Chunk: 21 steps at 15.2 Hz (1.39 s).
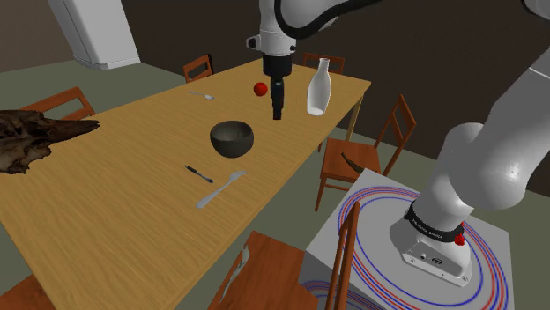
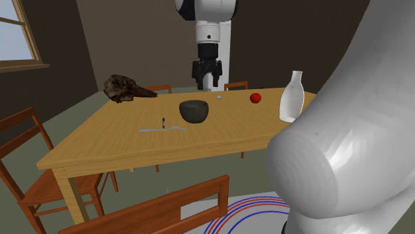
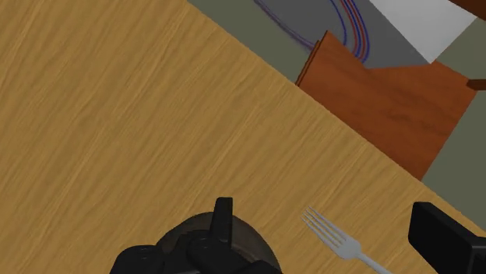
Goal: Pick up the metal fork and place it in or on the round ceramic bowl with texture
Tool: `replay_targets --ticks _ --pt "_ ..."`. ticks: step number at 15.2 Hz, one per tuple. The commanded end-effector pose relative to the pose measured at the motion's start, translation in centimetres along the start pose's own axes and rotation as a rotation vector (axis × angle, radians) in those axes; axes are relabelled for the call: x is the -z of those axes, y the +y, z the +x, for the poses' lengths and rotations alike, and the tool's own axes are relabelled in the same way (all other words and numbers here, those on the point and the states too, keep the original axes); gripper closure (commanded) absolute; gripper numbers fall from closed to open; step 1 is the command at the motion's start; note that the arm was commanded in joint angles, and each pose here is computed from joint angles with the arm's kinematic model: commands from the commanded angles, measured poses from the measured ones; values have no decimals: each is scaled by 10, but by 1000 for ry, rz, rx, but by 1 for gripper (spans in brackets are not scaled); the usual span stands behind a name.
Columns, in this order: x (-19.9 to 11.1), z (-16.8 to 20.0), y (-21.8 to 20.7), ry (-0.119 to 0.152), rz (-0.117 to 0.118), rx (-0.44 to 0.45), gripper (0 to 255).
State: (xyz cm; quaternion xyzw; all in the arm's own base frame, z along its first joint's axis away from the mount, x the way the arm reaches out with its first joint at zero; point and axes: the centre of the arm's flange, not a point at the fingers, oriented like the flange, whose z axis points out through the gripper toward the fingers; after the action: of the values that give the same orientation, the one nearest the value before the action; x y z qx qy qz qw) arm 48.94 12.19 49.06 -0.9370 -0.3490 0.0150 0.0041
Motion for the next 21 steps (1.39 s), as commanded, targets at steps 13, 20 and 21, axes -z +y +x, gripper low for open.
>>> replay_targets --ticks 13,20,21 --pt "-118 141 -69 -99 29 470 0" --pt "-164 166 -95 -123 36 584 0" --pt "-170 165 -95 -123 36 584 0"
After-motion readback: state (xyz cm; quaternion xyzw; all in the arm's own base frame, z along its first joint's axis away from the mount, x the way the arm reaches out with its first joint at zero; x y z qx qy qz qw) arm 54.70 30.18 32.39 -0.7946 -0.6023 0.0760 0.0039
